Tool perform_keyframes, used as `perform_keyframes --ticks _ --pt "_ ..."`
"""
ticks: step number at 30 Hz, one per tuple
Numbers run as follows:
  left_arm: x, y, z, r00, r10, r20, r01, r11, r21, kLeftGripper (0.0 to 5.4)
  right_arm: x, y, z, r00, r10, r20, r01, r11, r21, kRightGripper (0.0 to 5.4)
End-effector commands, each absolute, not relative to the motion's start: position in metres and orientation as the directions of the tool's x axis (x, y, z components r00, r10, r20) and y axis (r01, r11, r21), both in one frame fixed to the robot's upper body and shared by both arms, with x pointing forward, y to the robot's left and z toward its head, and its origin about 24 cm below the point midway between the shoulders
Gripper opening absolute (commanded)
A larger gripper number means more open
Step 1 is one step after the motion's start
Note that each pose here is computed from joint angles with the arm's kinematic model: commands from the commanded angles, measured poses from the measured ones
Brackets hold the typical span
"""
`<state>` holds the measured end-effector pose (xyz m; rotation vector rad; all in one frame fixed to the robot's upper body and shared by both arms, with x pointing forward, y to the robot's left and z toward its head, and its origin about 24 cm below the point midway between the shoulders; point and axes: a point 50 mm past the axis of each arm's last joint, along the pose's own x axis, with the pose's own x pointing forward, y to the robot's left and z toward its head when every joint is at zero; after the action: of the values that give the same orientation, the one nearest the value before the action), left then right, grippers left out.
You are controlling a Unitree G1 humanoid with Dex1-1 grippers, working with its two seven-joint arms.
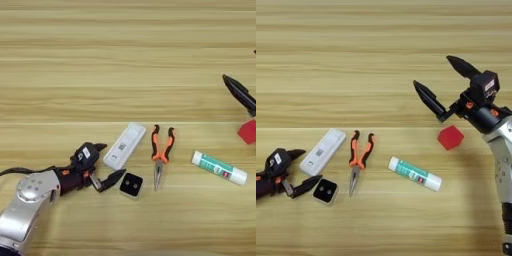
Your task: Move the objects on the table
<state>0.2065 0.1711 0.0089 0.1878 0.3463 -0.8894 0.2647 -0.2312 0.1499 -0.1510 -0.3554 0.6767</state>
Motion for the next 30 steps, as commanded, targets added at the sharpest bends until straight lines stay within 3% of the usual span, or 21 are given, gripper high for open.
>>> perform_keyframes --ticks 1,12,30 --pt "0.203 0.172 0.006 0.567 -0.728 -0.385 0.793 0.608 0.019 4.13 0.263 -0.229 0.154 0.709 0.641 0.294 -0.589 0.767 -0.254 5.4" --pt "0.202 0.17 0.006 0.562 -0.734 -0.383 0.798 0.603 0.015 2.9 0.261 -0.229 0.153 0.711 0.638 0.295 -0.587 0.77 -0.252 5.4" --pt "0.207 0.169 0.008 0.569 -0.737 -0.364 0.797 0.604 0.023 2.88 0.267 -0.23 0.161 0.764 0.543 0.349 -0.466 0.838 -0.284 5.4"
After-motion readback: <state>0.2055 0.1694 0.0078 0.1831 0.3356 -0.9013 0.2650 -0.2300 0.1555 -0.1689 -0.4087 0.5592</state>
